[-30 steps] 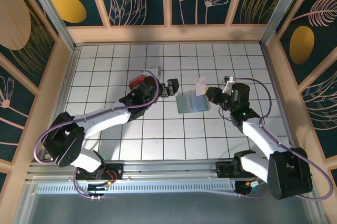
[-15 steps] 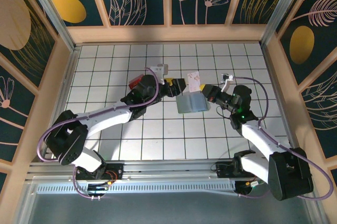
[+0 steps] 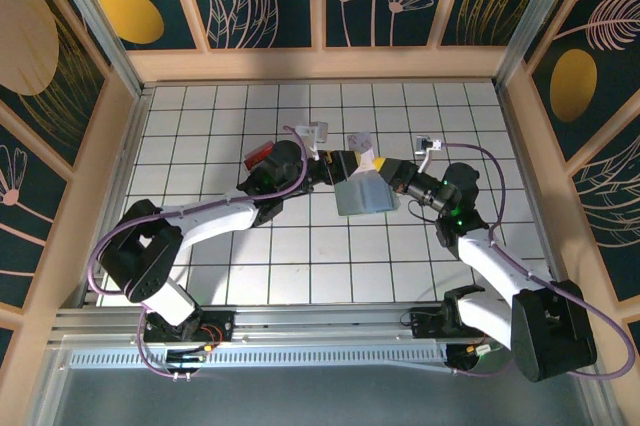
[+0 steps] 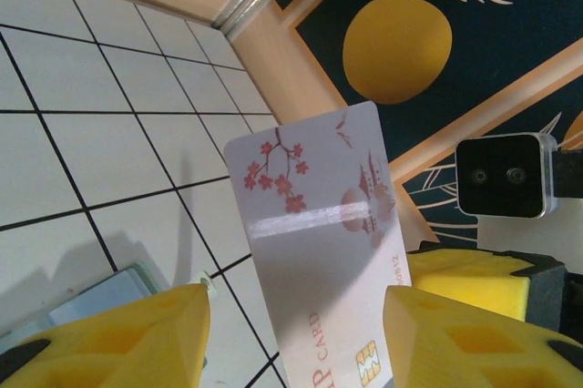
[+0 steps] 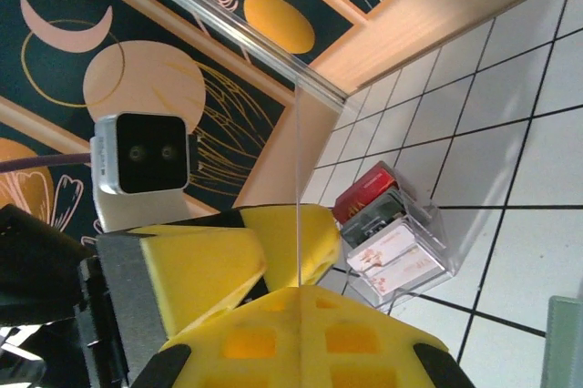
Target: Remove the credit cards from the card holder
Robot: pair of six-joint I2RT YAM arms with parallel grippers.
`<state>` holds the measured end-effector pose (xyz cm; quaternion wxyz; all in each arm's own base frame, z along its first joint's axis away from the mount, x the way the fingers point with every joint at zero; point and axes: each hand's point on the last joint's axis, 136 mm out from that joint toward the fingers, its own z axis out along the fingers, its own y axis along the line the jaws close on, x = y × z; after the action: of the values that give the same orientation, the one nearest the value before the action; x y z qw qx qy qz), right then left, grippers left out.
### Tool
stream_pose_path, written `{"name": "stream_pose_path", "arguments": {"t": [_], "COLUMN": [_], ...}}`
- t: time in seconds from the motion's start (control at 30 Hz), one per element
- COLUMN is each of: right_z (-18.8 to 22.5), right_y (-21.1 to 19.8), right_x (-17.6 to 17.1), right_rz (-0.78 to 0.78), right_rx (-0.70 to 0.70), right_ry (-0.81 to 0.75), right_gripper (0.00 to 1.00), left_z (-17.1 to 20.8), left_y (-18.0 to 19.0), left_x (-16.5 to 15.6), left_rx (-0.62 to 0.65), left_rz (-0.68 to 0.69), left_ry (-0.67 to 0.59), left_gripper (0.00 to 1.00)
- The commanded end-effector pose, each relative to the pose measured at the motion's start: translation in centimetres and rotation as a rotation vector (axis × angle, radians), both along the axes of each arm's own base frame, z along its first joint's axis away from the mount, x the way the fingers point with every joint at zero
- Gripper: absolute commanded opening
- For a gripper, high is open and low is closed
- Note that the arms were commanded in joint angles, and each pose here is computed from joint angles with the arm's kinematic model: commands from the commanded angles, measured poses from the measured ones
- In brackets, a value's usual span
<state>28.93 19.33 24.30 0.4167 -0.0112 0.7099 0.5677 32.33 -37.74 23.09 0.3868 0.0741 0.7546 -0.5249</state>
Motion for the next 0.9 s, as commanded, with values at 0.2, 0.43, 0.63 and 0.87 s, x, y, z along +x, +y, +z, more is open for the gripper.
{"name": "stream_pose_path", "arguments": {"t": [0.2, 0.43, 0.63, 0.87], "right_z": [2.0, 1.3, 0.6, -0.7], "right_y": [1.4, 1.6, 1.8, 1.0], "right_x": [-0.8, -0.6, -0.3, 0.9], "right_rz": [0.072, 0.069, 0.068, -0.015], "right_rx": [0.035, 0.023, 0.008, -0.091], "right_ry": [-0.072, -0.057, -0.039, -0.01], "right_gripper": [0.0, 0.0, 0.0, 0.32], "left_z": [3.2, 3.4, 3.2, 2.8], "left_y": [-0.7, -0.3, -0.2, 0.8], "left_x": [0.1, 0.2, 0.3, 0.9], "left_rx": [-0.136, -0.122, -0.063, 0.09], "left_rz": [-0.053, -0.041, -0.033, 0.007], "left_ry": [-0.033, -0.048, -0.071, -0.125], "left_gripper": [0.33, 0.14, 0.0, 0.0]}}
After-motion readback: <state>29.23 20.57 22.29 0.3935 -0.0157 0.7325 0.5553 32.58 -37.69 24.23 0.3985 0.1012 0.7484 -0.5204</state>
